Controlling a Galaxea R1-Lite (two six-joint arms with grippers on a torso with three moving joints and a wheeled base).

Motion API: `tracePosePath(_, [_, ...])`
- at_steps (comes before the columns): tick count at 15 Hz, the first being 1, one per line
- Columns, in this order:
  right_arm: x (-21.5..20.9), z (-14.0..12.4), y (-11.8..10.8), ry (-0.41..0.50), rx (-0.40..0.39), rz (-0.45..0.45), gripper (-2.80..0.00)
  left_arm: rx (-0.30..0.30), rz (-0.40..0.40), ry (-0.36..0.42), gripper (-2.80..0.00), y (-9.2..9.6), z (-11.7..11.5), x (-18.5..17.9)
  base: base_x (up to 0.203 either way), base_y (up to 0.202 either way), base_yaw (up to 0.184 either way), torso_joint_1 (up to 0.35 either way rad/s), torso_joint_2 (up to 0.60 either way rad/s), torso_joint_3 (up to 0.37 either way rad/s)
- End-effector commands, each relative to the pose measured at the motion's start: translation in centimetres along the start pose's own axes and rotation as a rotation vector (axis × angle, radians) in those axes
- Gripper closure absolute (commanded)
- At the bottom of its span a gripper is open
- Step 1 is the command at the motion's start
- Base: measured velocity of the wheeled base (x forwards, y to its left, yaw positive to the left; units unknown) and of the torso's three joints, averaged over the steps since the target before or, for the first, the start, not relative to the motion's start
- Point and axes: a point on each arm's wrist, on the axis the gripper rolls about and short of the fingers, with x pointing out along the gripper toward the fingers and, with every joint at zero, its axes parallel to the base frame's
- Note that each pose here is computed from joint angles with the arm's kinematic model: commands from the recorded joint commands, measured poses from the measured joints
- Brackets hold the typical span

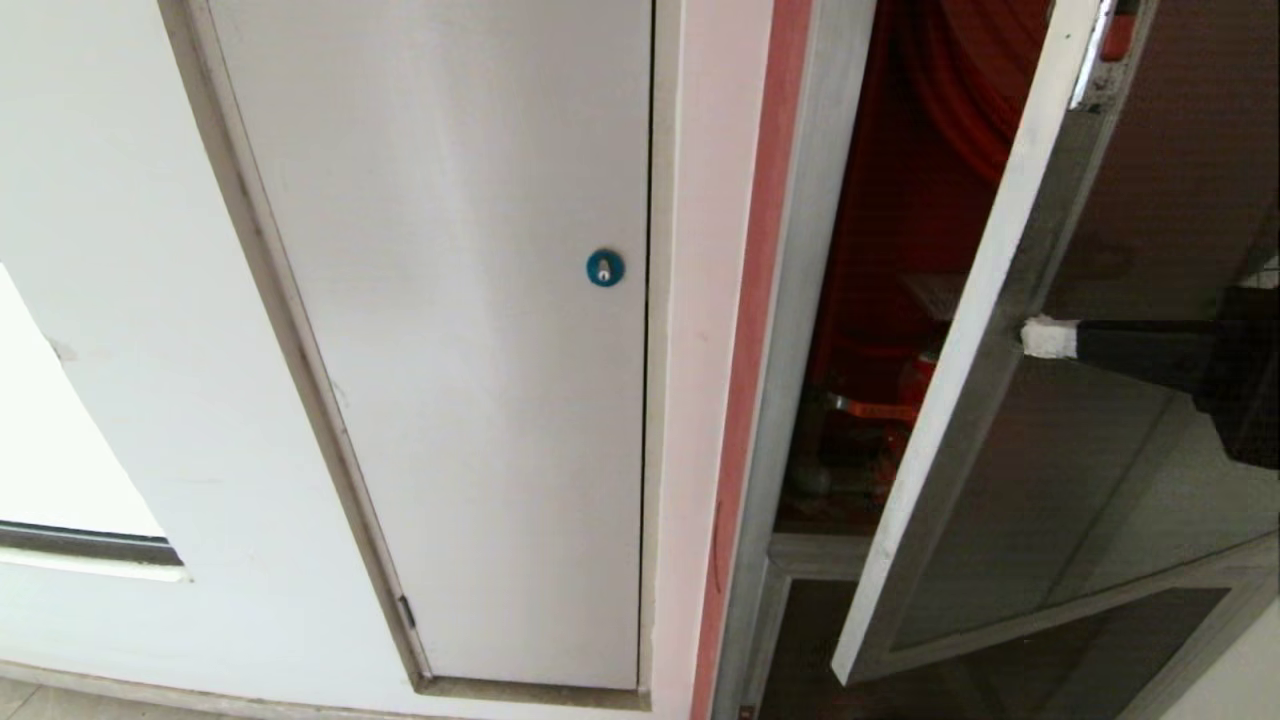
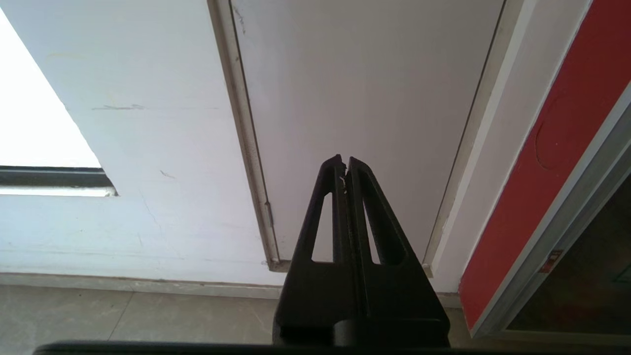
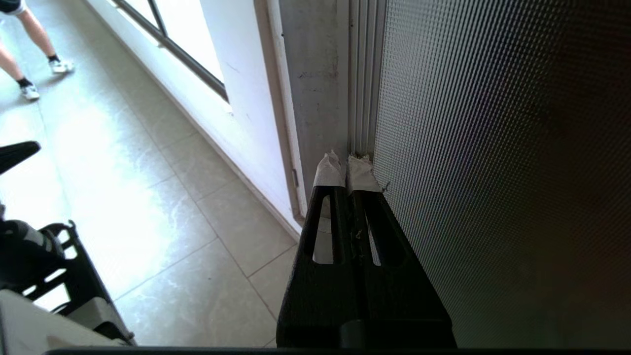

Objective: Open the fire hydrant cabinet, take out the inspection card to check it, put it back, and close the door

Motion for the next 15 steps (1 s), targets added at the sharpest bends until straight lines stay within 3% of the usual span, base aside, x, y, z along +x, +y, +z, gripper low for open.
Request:
tracePosePath(1, [2.1,-0.2,-1.3,0.034,0.026,0.008,0.0,0.0,0.0,0.001,0.0,0.0,0.0,0.0,0.0,0.0,0.0,0.0,0.0,0.0])
tracePosePath(15, [10.2,1.0,-6.7,-0.028,-0.03,-0.205,0.0,0.0,0.0,0.001,0.0,0.0,0.0,0.0,0.0,0.0,0.0,0.0,0.0,0.0])
